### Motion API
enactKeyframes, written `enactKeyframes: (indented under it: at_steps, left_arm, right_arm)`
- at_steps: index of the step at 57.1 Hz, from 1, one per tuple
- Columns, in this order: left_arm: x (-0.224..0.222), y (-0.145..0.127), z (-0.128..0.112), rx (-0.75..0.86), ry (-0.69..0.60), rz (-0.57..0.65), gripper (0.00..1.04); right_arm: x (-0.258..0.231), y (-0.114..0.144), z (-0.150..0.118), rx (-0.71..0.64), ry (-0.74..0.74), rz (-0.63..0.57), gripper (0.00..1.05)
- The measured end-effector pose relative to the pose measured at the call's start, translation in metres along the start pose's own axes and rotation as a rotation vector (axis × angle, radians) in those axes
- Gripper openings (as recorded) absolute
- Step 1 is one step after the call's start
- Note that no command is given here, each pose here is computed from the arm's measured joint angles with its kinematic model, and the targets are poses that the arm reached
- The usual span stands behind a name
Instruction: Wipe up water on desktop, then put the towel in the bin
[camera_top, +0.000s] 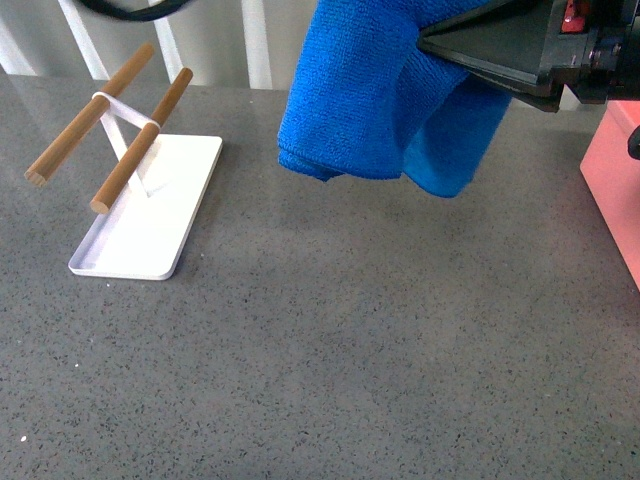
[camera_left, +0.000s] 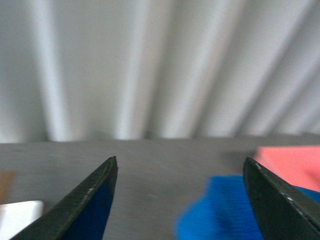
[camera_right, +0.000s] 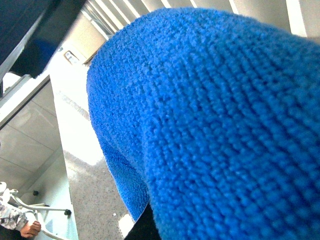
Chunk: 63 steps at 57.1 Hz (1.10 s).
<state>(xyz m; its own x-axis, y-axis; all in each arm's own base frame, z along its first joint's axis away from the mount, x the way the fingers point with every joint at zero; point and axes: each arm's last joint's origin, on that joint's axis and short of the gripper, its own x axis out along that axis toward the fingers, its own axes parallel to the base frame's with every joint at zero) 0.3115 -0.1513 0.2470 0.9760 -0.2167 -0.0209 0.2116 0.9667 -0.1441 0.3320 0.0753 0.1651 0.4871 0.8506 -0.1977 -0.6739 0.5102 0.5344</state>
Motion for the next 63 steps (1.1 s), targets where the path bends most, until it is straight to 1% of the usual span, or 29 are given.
enactKeyframes:
  at_steps: [2,4,6,12,13,18,19,33,58,63]
  left_arm:
    - [-0.014,0.015,-0.001,0.032,-0.041,0.119,0.67]
    - [-0.027,0.028,-0.002,0.058,-0.059,0.173,0.60]
    - [-0.041,0.041,-0.005,0.079,-0.068,0.202,0.52]
    - [-0.073,0.067,-0.023,0.116,-0.037,0.224,0.28]
    - [-0.079,0.070,-0.027,0.121,-0.029,0.217,0.22]
    - [-0.097,0.079,-0.034,0.127,-0.024,0.205,0.06]
    - [-0.099,0.080,-0.034,0.127,-0.024,0.202,0.04]
    - [-0.137,0.100,-0.047,0.134,-0.029,0.213,0.04]
    - [-0.177,0.112,-0.059,0.134,-0.027,0.216,0.04]
    - [-0.184,0.118,-0.060,0.134,-0.025,0.194,0.04]
  right_arm:
    - [-0.001,-0.001,-0.001,0.004,0.002,-0.006,0.04]
    - [-0.002,-0.002,-0.001,0.002,0.001,-0.011,0.04]
    - [-0.003,-0.002,-0.001,0.002,0.001,-0.015,0.04]
    - [-0.004,-0.002,-0.001,-0.005,0.002,-0.016,0.04]
    - [-0.004,-0.002,-0.001,-0.005,0.004,-0.015,0.04]
    - [-0.006,-0.001,-0.002,-0.008,0.010,-0.020,0.04]
    - [-0.007,-0.001,-0.002,-0.008,0.010,-0.022,0.04]
    - [-0.017,0.000,0.002,-0.017,-0.001,-0.039,0.04]
    - [-0.021,0.000,0.005,-0.031,-0.005,-0.051,0.04]
    - [-0.021,0.000,0.005,-0.031,-0.003,-0.051,0.04]
